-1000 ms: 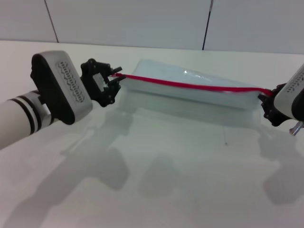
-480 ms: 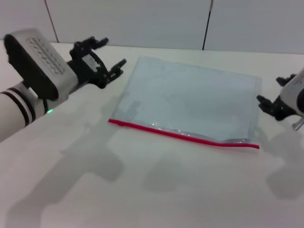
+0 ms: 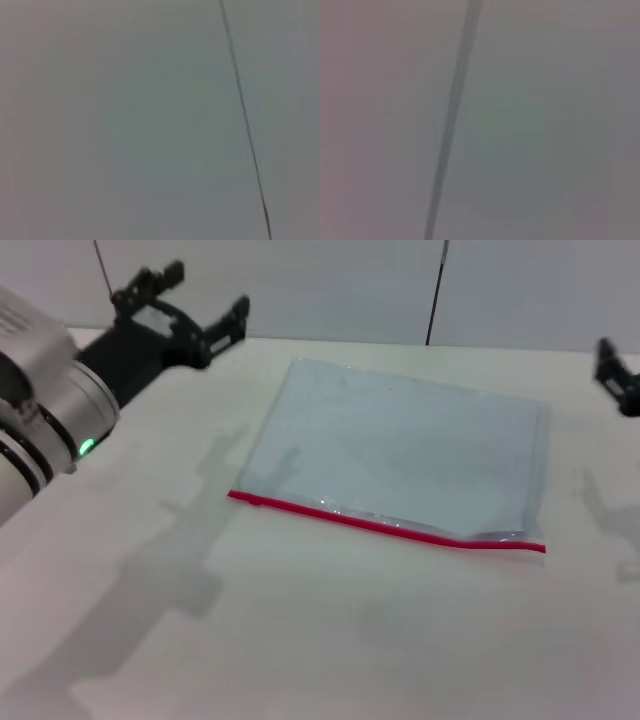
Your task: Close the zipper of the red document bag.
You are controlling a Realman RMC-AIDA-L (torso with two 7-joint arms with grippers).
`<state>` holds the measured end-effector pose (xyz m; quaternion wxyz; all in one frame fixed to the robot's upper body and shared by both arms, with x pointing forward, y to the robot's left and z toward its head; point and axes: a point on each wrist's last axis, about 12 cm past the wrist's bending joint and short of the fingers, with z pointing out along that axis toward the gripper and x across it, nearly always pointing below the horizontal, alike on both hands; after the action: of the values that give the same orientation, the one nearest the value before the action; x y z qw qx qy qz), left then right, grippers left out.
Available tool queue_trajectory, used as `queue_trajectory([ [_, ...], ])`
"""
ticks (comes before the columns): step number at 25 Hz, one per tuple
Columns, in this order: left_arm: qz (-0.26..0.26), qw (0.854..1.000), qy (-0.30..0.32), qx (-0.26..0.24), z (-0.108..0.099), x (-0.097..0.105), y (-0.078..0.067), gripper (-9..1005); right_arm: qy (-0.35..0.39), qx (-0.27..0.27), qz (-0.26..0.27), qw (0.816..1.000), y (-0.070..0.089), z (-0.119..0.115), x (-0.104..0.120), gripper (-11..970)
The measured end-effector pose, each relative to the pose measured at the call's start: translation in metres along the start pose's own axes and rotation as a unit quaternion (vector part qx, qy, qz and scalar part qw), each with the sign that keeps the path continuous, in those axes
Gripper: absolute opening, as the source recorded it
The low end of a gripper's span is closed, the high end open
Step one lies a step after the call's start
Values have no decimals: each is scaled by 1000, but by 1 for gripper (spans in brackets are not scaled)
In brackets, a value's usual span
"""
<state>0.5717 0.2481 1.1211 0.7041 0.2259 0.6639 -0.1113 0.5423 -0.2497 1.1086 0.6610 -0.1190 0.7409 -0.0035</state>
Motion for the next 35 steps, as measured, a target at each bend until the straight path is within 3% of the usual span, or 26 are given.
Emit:
queue_trajectory([
  [4, -47, 998, -23, -22, -2, -2, 7, 862, -25, 54, 58, 997, -6, 4, 25, 750],
  [9, -41, 999, -12, -28, -6, 6, 8, 860, -60, 85, 110, 989, -7, 7, 42, 743],
  [35, -30, 999, 3, -32, -6, 15, 10, 860, -62, 86, 108, 988, -5, 9, 46, 740],
])
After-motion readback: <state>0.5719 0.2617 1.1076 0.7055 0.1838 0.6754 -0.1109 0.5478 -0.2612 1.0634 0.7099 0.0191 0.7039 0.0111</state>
